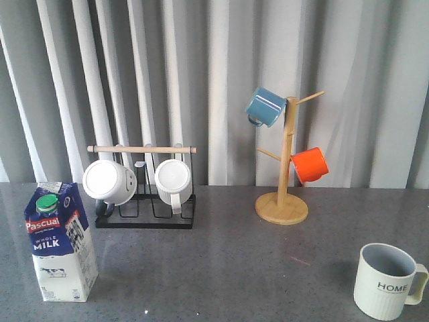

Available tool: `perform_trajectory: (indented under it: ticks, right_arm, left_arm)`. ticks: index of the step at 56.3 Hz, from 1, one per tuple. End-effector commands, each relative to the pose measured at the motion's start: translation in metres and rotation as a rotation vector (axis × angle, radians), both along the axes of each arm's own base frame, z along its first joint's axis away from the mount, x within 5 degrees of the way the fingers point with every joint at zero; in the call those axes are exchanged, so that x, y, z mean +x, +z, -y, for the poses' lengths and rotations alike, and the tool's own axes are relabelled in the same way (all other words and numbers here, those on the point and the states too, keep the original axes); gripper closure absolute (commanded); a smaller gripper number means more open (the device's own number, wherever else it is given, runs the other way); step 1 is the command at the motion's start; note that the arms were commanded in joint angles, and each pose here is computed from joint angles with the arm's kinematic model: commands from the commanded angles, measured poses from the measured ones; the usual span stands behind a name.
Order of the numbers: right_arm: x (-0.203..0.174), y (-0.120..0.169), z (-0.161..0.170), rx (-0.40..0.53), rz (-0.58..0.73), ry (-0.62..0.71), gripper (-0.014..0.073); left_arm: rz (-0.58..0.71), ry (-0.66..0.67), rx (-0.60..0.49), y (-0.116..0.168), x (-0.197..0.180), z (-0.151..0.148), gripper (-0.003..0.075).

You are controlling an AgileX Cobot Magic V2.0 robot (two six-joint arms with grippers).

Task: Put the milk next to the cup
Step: 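Move the right gripper toward the handle of the white HOME mug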

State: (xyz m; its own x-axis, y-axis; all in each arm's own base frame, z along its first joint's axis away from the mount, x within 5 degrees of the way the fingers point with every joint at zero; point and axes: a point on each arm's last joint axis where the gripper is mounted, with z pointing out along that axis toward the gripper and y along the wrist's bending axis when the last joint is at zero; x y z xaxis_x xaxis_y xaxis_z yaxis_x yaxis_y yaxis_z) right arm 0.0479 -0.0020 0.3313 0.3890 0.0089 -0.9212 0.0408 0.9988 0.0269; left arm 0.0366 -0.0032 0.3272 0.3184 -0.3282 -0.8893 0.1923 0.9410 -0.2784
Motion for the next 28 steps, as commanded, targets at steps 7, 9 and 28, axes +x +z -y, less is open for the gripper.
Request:
perform_trajectory:
  ticks: [7,9,28]
  right_arm:
    - [0.052,0.009,0.004,-0.133,-0.255,-0.05,0.0603]
    - [0.056,0.006,0.005,-0.127,-0.28,-0.048,0.0603]
    - [0.085,-0.008,0.007,0.052,-0.38,-0.005,0.0594]
  left_arm:
    - [-0.286,0.004,0.079,0.044,0.065,0.007,0.0726]
    - [-0.328,0.004,0.087,0.045,0.078,0.008,0.0726]
    - [-0.401,0.009,0.093,0.029,0.16,0.015,0.0726]
